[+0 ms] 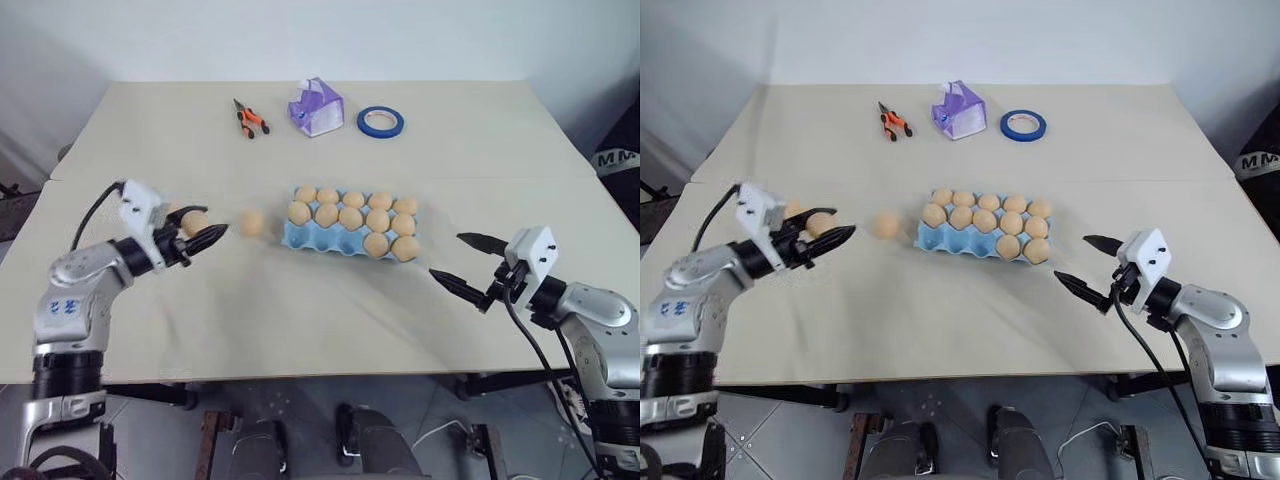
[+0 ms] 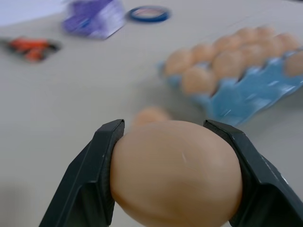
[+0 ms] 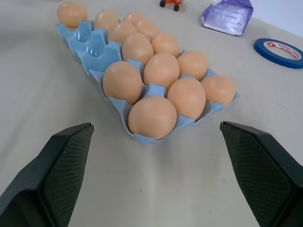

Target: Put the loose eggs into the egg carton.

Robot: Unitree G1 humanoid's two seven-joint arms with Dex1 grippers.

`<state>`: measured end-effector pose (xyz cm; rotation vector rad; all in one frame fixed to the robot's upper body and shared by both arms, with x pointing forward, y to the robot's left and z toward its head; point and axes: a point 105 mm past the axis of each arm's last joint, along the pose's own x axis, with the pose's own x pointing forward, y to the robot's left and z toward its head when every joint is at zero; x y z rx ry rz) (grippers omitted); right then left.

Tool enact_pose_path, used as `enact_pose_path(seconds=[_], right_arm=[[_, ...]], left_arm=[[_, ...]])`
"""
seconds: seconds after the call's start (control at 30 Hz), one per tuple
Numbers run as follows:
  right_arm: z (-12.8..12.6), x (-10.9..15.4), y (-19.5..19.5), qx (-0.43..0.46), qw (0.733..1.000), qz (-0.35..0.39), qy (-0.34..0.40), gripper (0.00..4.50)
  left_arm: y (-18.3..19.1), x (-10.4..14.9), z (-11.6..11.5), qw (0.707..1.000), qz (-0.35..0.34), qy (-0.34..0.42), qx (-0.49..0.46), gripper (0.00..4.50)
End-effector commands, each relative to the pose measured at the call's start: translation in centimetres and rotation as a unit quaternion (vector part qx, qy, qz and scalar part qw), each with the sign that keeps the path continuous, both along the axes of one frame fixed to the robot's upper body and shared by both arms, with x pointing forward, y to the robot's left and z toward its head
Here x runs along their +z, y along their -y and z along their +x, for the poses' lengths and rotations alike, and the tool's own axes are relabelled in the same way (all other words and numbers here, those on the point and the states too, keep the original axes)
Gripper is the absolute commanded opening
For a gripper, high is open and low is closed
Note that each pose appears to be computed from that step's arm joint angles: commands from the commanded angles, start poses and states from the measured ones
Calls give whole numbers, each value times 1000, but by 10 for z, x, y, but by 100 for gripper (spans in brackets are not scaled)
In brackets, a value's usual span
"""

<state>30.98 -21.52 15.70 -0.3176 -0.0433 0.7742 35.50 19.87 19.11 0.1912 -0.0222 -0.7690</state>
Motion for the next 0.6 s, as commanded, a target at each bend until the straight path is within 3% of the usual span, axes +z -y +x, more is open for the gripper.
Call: enact_pose_path(seconds=[0.03, 0.2, 0.6], right_arm=[[-2, 10, -2, 4, 1000, 3, 25, 450], [-4, 9, -2, -1, 1000, 9, 28, 450], [-16, 3, 4, -31, 999, 12, 31, 450]], left_arm=[[32, 14, 5, 998, 0, 20, -63, 240], [100, 19, 16, 984, -17, 23, -177, 240], [157, -4, 39, 970, -10, -8, -244, 240]])
